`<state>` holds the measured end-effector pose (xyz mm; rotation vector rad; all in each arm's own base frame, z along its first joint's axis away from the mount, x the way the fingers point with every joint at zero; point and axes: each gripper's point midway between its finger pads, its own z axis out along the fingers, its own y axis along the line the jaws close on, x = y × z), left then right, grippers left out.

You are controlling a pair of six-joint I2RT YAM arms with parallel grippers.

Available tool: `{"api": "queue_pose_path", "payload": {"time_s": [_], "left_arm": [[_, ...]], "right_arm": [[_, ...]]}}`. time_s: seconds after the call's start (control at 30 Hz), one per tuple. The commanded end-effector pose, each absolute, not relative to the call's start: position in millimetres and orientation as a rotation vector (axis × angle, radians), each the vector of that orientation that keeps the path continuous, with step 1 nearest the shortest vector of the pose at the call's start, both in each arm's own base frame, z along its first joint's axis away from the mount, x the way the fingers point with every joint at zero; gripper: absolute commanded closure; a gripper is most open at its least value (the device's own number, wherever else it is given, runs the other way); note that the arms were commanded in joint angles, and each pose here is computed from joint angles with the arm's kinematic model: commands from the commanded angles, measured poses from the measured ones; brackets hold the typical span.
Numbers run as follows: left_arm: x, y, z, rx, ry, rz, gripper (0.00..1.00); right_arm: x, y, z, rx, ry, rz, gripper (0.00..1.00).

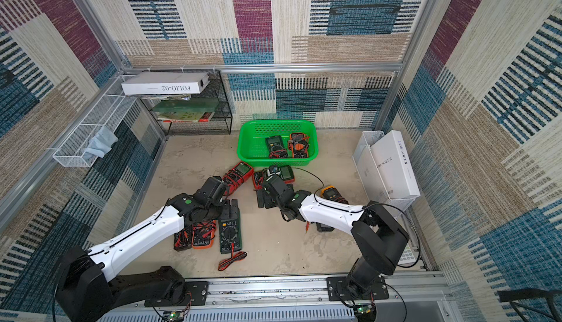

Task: Put the multimeter into the basket
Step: Pick up the multimeter from the center of the board.

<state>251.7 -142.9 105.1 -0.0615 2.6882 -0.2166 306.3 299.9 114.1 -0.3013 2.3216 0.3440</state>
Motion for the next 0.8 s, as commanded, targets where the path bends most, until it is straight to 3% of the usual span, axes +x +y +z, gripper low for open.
{"api": "queue_pose_path", "payload": {"time_s": [0.0, 0.23, 0.77], "left_arm": [[231.8, -144.9, 92.2, -0.16, 2.751, -0.277, 0.0], [210.4, -140.6, 73.7, -0.26, 2.783, -0.255, 0.0], [211.2, -157.9, 47.5, -0.259, 2.788, -0.178, 0.0]], "right_arm": [[298.8, 288.3, 110.8, -0.217, 2.321, 0.324, 0.01], [277.1, 272.5, 101.8, -0.142, 2.334, 0.392, 0.0], [272.4, 258.4, 106.8, -0.156, 2.318, 0.358, 0.0]]}}
